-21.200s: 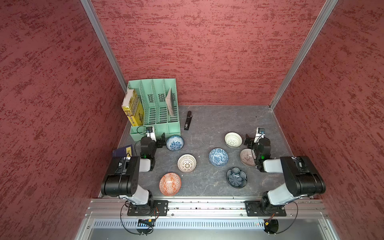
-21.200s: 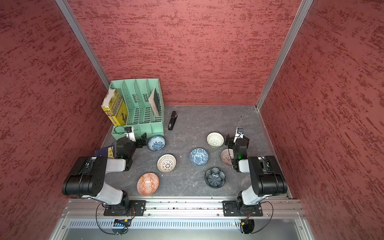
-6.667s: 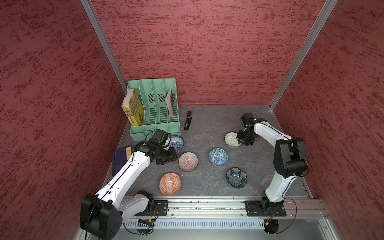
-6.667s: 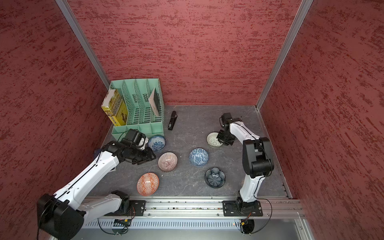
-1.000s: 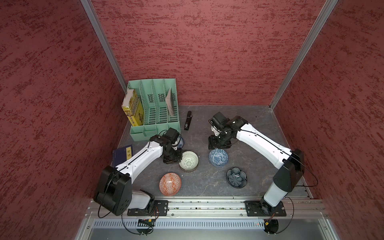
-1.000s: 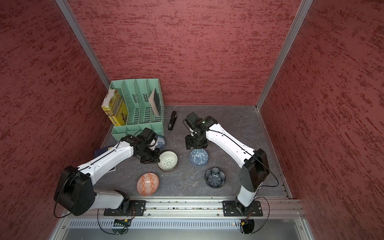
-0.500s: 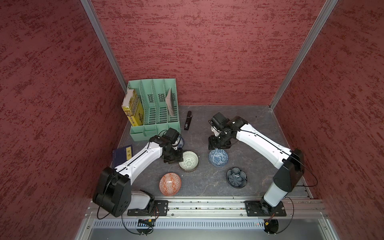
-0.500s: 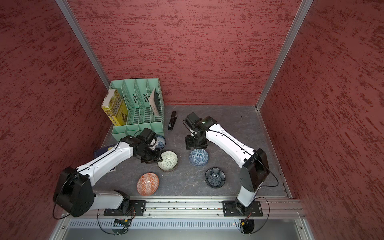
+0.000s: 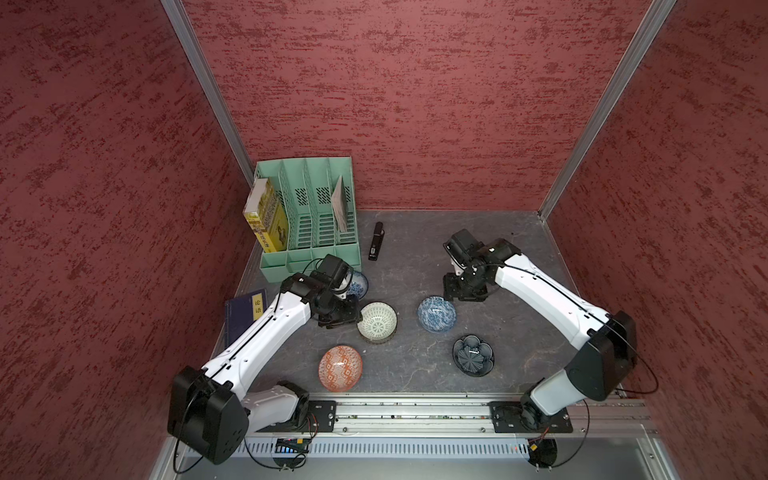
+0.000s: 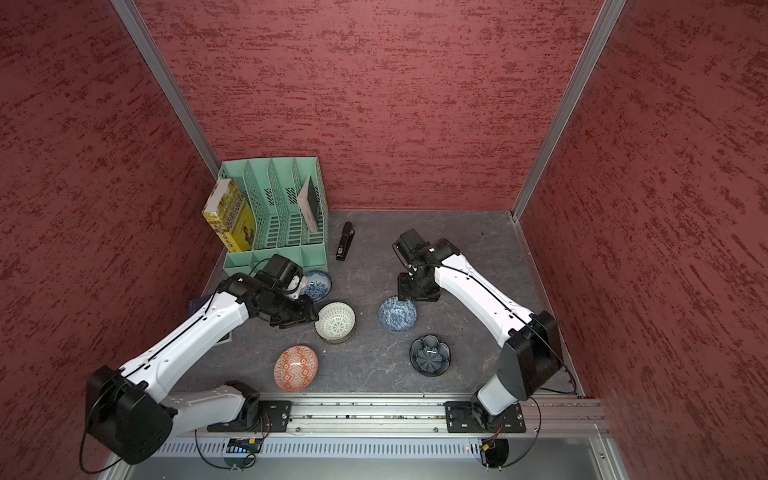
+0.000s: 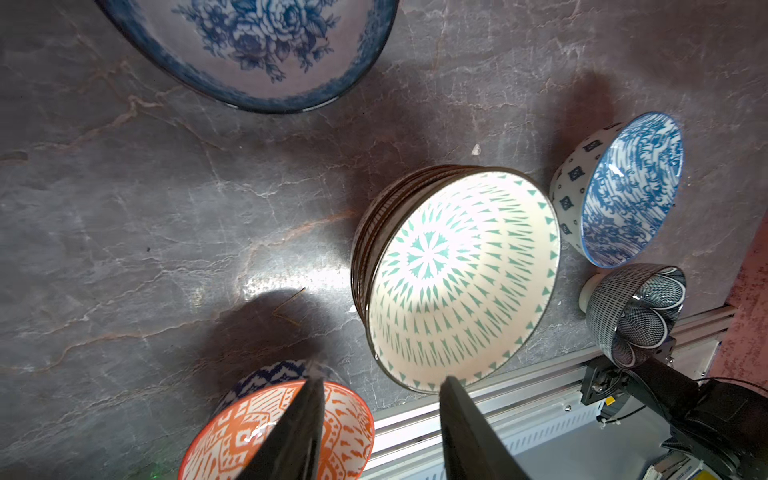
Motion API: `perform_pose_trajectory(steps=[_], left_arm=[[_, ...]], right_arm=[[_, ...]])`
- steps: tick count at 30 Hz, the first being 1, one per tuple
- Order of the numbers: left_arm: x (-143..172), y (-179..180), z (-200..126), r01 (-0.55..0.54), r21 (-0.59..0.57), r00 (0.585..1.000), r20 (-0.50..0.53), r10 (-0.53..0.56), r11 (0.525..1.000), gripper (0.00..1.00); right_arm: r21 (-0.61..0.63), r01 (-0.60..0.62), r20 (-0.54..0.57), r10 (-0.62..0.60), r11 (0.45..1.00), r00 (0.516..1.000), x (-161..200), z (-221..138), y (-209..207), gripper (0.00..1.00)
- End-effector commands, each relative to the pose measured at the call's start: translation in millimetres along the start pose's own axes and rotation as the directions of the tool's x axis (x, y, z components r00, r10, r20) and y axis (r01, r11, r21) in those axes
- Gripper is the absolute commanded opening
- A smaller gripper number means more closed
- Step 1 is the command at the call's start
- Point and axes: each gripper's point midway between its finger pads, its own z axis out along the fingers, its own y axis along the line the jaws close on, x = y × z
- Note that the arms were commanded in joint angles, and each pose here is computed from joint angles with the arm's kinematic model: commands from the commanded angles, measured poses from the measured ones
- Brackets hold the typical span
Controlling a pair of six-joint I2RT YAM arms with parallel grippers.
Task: Stack the bowls
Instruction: Place the bowl on the bowl, then pick up the bowl from the center of the board.
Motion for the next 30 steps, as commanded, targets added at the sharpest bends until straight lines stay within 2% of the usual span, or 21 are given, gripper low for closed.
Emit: perform_pose_trajectory(steps=[1,6,15,30], left_arm=[[2,0,-12,0.013,-0.002,1.0,0.01,-0.013,1.0,0.5],[7,-2,-15,0.033,0.026,0.999,0.02,-0.033,0.999,0.51],[12,-7,-18,0.024,0.067,0.999,0.02,-0.025,0.997,0.51],[12,-10,-17,0.016,0.087,1.0,0.02,-0.018,0.996,0.51]], right_arm=[[0.067,-0.098,0.061,0.094,0.993,0.994,13,-5,-34,0.59],[0.096,-0.192,0.028,0.19,0.977,0.981,46,9,-61,0.53],[0.151,-0.26,-0.05,0.27,0.954,0.961,94,28,-85,0.45],[0.179,-0.298,-0.114,0.321,0.937,0.94,119,57,-94,0.31]])
